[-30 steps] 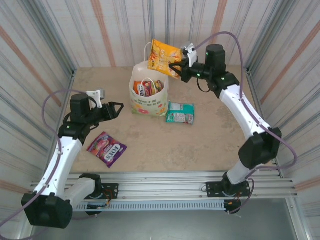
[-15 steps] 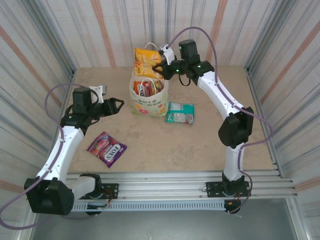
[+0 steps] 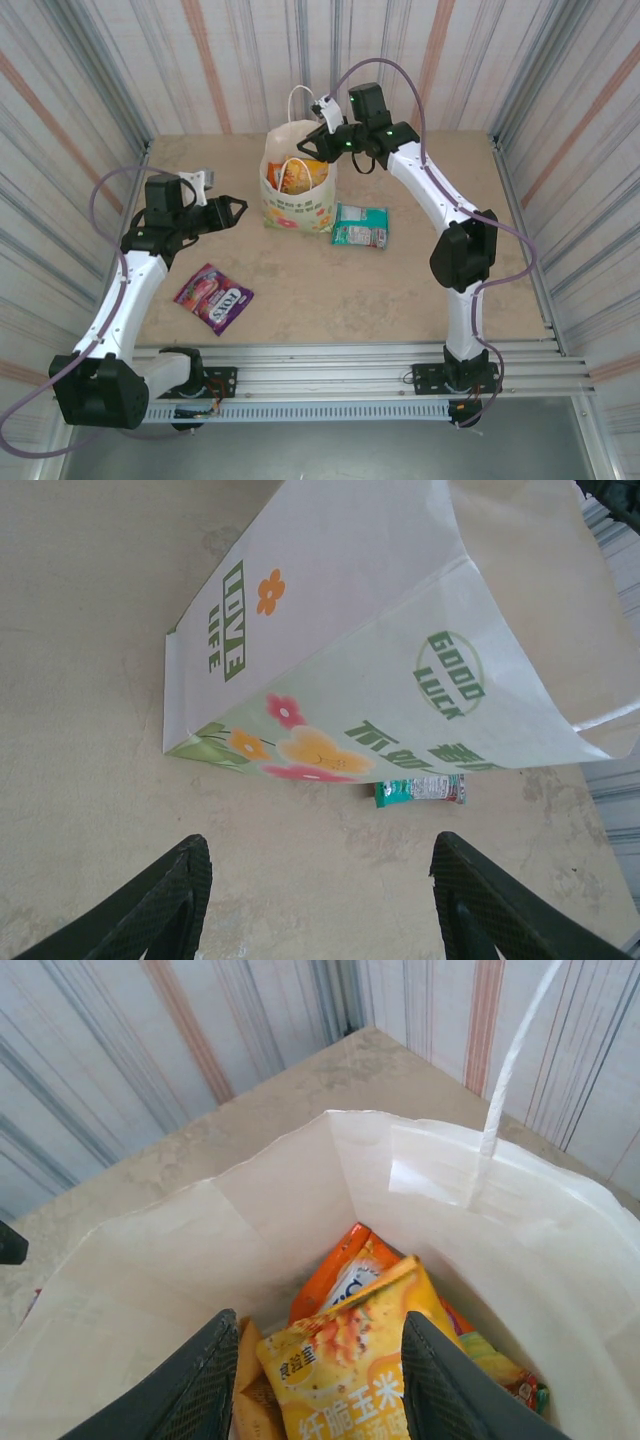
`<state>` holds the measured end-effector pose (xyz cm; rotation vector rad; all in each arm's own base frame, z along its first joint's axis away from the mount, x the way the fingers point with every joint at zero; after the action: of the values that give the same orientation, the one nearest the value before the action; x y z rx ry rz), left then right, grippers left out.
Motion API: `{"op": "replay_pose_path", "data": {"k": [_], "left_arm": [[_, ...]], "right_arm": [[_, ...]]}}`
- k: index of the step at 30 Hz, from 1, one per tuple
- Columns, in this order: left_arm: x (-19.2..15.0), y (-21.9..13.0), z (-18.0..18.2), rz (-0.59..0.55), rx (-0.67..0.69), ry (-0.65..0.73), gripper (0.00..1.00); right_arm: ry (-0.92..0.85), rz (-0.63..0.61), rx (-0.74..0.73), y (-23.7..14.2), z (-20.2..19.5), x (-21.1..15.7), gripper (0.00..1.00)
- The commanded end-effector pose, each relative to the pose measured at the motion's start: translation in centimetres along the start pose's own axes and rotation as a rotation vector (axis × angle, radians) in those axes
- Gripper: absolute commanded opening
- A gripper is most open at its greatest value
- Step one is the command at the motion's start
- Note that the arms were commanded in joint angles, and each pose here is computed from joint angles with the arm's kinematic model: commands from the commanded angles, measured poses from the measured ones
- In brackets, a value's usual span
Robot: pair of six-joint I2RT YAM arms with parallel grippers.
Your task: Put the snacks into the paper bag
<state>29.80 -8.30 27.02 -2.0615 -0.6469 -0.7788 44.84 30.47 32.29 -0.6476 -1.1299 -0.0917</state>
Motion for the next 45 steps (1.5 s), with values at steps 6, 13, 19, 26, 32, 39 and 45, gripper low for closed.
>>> {"op": "replay_pose_path", "data": {"k": [6,13,19,26,32,39,45], "left_arm": [[0.0,-0.2,-0.3,-0.020,-0.040,-0.024,0.62],[-1.5,0.6,0.4,0.003,-0.039,-0.087,0.60],[-4.0,1.6,0.3,0.024,-0.030,-0.109,0.60],[-7.4,4.3,0.2,0.052,-0.053,-0.153,0.59],[-10.0,7.1,-0.1,0.131,-0.044,-0.166,0.58],[-11.6,9.3,0.3,0.175,-0.030,-0.185,0.59],[-11.9,10.2,1.0,0.179,-0.003,-0.201,0.59]], "right_arm": [[0.019,-0.036,0.021,-3.2,2.0,2.1,0.46],[0.071,-0.061,-0.013,-6.6,2.8,1.8,0.47],[0.164,-0.078,-0.081,-10.1,2.6,-1.7,0.48],[0.402,-0.053,-0.140,-13.4,0.6,-8.1,0.50],[0.642,0.018,-0.183,-14.6,-2.0,-14.5,0.52],[0.932,0.085,-0.243,-15.3,-6.5,-20.5,0.54],[1.037,0.130,-0.277,-14.5,-10.0,-23.5,0.55]]}}
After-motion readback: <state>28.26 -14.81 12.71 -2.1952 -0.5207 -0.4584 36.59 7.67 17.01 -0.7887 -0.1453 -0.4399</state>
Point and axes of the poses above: each hand's point on the last joint's axis, 136 mm out from that joint toward the fingers, its own y axis out along the fingers, its own z axis along the line the jaws close on, x = y × z, the point moved 5 cm from there along -y, back along the fingers, and after that the axes turned 5 degrees about y, right-handed, at the moved point
